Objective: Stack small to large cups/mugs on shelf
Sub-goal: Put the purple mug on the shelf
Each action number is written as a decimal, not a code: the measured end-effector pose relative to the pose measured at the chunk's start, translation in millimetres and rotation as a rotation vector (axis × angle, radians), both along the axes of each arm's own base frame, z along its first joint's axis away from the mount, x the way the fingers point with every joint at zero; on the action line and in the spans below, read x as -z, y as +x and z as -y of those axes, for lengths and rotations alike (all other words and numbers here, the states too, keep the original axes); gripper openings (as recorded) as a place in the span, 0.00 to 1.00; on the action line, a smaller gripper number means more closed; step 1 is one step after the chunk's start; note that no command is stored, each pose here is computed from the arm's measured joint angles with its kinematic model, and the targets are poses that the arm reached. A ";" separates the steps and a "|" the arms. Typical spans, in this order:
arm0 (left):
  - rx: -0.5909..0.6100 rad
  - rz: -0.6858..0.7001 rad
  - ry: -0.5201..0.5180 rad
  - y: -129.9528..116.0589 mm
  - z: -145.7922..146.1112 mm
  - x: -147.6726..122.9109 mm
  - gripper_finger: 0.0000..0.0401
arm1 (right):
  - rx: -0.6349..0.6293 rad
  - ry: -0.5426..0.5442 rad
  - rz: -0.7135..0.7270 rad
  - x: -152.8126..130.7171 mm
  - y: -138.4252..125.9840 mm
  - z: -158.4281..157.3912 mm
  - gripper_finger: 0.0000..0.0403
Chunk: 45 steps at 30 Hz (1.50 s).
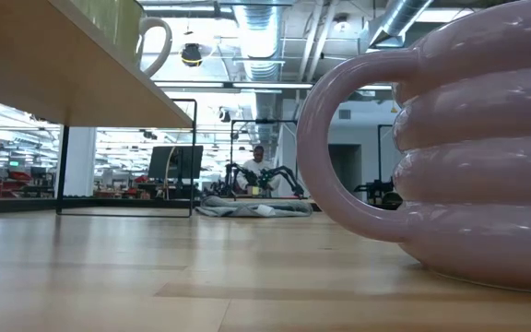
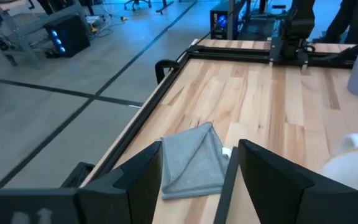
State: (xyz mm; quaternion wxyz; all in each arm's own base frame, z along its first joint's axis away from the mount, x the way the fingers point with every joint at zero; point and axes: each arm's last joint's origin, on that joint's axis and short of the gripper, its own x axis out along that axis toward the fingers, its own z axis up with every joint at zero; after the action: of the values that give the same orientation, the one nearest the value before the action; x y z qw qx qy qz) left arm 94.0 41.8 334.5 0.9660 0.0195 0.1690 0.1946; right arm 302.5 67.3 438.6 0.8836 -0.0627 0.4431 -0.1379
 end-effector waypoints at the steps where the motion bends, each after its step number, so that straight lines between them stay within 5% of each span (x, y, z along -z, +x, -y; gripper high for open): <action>1: -0.001 0.003 -0.003 -2.1 0.9 1.6 0.51 | 0.022 -0.009 0.005 3.4 -3.8 -3.2 0.41; 11: 0.032 0.027 -0.034 -16.2 8.6 15.4 0.51 | 0.182 0.071 0.075 60.0 -45.4 -45.4 0.41; 18: 0.059 0.026 -0.041 -21.9 12.0 21.7 0.51 | 0.309 0.236 0.201 93.1 -64.4 -79.7 0.41; 33: 0.080 -0.016 -0.014 -25.5 13.9 22.4 0.51 | 0.323 0.578 0.374 137.3 -33.1 -165.4 0.41; 45: -0.288 -0.151 0.155 -38.0 6.3 21.9 0.51 | 0.311 0.673 0.444 154.1 -12.2 -186.4 0.41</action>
State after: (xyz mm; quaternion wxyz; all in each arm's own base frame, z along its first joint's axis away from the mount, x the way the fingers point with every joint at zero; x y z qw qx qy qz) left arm 56.1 35.5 312.6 0.9083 0.0838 0.2267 0.3415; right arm 290.3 253.6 284.5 0.8973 0.3278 0.2667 -0.1273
